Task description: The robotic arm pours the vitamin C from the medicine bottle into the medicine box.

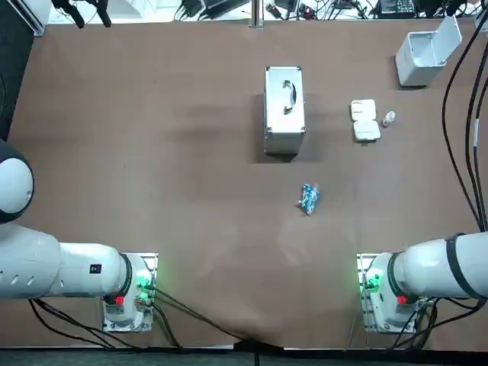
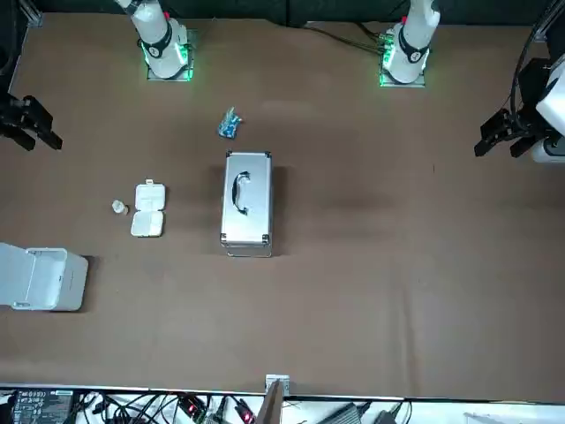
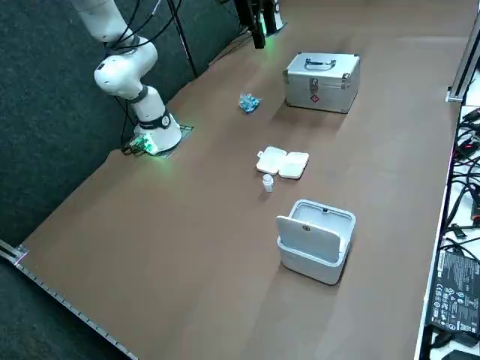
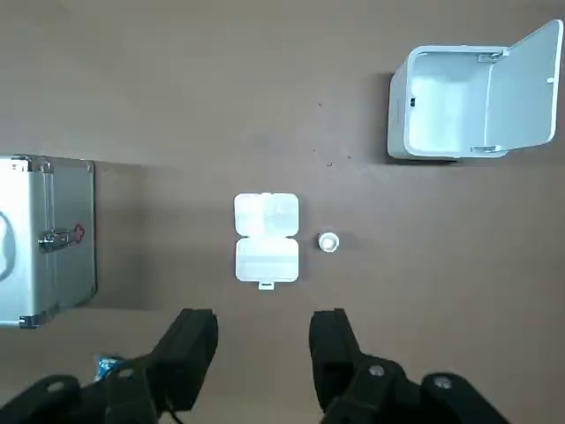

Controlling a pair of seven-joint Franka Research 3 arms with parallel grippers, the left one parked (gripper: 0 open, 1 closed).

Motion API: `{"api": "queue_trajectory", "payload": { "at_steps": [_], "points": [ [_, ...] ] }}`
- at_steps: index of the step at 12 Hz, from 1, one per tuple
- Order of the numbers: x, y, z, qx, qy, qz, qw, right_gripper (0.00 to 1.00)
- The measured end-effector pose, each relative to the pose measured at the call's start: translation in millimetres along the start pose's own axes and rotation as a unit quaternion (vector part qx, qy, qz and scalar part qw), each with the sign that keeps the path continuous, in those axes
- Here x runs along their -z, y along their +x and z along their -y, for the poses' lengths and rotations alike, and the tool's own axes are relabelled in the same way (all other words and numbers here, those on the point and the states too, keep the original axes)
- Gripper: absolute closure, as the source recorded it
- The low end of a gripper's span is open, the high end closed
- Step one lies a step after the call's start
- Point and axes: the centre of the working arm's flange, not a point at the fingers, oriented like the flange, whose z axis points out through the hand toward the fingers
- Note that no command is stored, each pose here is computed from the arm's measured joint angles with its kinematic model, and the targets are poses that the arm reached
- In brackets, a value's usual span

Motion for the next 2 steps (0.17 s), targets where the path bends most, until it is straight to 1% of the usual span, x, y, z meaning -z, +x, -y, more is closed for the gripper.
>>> {"api": "queue_trajectory", "payload": {
  "at_steps": [2],
  "points": [
    [0.0,0.0,-0.1,-0.001,0.0,0.0,1.0,0.33]
  ]
}}
